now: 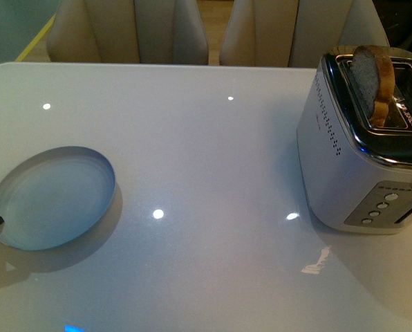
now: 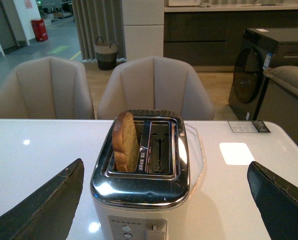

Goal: Left arm holds plate, right arm toasts bread

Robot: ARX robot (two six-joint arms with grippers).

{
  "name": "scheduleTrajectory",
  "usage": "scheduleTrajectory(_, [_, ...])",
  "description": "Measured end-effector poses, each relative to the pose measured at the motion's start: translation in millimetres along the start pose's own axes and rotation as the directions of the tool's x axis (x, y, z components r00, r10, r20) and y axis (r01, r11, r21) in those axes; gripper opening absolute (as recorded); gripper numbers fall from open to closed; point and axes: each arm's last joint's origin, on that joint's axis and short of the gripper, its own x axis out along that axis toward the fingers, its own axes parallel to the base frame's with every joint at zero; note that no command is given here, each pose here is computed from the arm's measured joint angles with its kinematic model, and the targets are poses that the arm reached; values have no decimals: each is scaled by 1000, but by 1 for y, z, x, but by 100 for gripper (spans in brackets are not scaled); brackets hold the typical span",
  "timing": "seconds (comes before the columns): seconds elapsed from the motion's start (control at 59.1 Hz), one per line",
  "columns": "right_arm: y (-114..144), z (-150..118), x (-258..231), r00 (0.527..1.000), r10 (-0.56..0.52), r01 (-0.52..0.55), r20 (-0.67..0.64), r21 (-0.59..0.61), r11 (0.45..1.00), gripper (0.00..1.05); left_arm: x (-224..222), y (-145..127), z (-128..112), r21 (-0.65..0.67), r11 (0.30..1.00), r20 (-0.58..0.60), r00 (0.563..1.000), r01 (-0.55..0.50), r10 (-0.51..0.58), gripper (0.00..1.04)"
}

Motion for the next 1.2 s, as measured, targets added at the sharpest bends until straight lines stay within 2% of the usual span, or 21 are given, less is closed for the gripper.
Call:
scheduleTrajectory(0.44, [0, 0, 0, 1000, 0, 0, 0, 0, 1000, 96, -6, -9, 6, 5, 1000, 28, 999, 31, -31, 74])
scheduleTrajectory(0.541, [0, 0, 0, 1000, 0, 0, 0, 0, 1000, 96, -27, -28, 18, 46, 997, 91, 994, 59, -63, 98])
scheduleTrajectory(0.829, [0, 0, 0, 1000, 0, 0, 0, 0, 1000, 96, -99, -81, 40, 168, 979, 254, 955, 115, -155, 98])
scheduleTrajectory(1.201, [0, 0, 0, 1000, 0, 0, 0, 0, 1000, 96, -173, -140, 41, 255, 962, 343, 921, 99, -186, 98])
